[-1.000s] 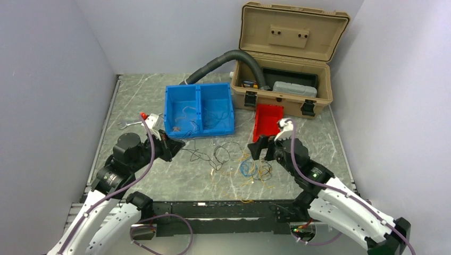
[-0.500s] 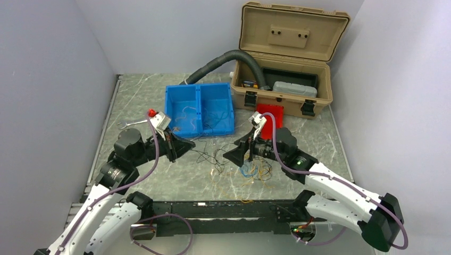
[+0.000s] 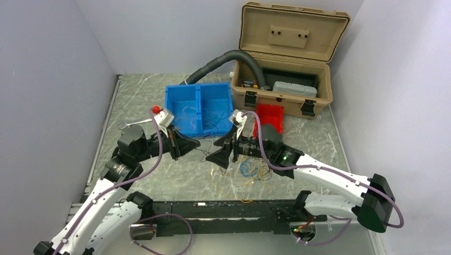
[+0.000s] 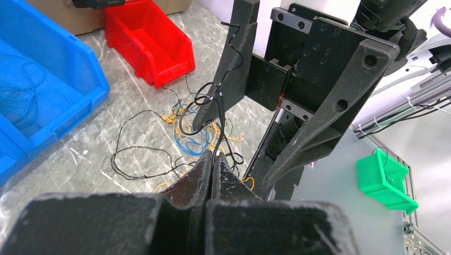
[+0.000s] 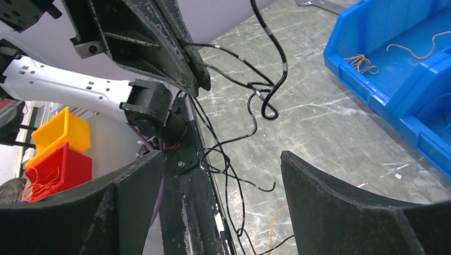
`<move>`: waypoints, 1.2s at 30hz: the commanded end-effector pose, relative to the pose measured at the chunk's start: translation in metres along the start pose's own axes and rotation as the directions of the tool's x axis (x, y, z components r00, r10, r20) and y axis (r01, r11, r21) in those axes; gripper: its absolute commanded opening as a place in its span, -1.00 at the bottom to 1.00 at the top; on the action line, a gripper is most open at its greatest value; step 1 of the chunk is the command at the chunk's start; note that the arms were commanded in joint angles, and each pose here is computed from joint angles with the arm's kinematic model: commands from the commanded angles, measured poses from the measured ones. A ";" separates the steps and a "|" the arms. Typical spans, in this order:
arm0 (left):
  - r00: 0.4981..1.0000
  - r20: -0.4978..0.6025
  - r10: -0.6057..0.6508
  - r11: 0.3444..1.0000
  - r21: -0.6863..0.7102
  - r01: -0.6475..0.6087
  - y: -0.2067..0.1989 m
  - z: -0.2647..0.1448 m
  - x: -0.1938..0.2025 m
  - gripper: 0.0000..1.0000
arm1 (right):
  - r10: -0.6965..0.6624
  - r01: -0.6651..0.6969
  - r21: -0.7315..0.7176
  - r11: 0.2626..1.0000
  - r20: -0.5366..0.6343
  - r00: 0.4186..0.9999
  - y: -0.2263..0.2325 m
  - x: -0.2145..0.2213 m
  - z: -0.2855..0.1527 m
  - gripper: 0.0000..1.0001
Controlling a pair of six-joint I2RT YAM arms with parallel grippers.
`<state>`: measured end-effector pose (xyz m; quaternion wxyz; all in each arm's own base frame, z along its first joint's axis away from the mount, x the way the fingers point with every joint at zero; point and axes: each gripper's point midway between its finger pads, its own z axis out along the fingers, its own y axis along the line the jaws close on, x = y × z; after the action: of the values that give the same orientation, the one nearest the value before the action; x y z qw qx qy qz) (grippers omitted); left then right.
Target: Untangle the cables
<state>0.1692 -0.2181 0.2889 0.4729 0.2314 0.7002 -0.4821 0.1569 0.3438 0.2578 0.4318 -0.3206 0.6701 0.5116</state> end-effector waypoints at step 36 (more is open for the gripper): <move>0.999 0.038 -0.003 0.998 0.062 0.001 0.010 0.024 0.025 0.72 | -0.026 -0.084 0.427 0.900 0.245 0.969 -0.035 -0.101 -0.051 -1.00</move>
<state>0.1777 -0.2262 0.2480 0.4496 0.2204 0.7159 -0.4865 0.2109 0.2903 0.2951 0.5348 -0.1770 0.7328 0.3817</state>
